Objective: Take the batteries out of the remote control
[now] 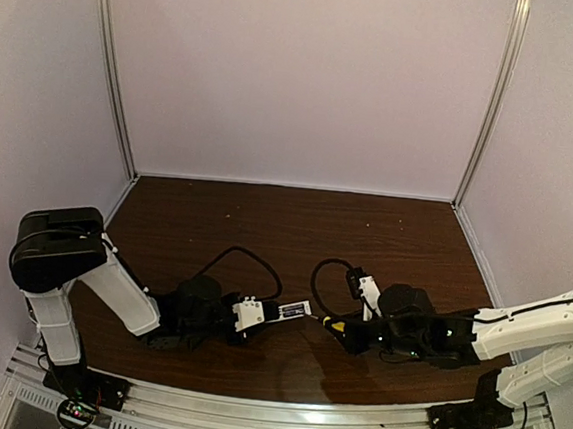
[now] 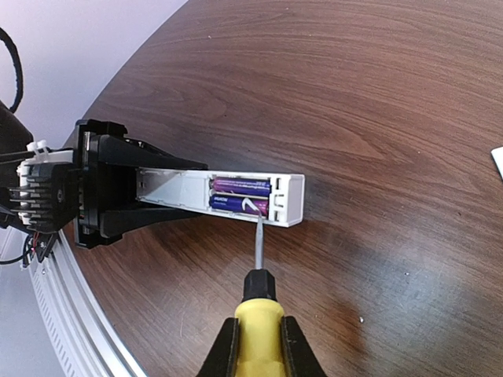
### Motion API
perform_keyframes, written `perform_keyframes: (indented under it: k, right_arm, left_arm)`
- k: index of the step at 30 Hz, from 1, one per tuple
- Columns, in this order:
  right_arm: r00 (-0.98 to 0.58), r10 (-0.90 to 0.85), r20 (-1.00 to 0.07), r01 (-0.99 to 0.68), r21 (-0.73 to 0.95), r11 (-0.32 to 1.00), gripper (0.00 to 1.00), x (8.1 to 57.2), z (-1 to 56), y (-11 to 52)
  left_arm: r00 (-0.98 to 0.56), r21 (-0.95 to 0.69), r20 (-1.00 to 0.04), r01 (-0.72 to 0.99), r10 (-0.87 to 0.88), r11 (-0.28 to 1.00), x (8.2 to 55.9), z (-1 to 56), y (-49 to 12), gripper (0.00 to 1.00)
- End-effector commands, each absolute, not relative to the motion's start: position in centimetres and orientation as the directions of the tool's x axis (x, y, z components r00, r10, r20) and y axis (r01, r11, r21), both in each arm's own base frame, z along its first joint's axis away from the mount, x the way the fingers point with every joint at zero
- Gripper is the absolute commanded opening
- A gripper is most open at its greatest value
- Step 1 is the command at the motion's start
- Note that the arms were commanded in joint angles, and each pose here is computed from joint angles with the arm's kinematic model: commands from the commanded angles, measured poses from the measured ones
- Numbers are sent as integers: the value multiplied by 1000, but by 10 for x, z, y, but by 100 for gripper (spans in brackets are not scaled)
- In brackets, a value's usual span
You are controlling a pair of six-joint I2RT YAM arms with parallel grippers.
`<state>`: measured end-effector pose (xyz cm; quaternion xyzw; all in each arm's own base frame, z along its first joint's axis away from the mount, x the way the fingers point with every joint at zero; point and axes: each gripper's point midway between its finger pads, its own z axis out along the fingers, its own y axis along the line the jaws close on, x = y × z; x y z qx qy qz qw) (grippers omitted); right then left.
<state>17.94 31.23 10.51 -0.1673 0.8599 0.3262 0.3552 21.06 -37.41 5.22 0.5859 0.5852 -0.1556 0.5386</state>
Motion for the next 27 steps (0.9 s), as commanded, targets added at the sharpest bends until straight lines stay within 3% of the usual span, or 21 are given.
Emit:
perform_keyframes:
  k: [1,27]
  right_arm:
    - [-686,-73,-724,-520,418,745,0,185,106,316]
    - [-663,-61,-746,-499,380,779,0,195,115,314]
  left_arm:
    - [280,460,-832,831,480,314,219,68,-382,0]
    - [261,468,-814,824,519,320,226,57,-383,0]
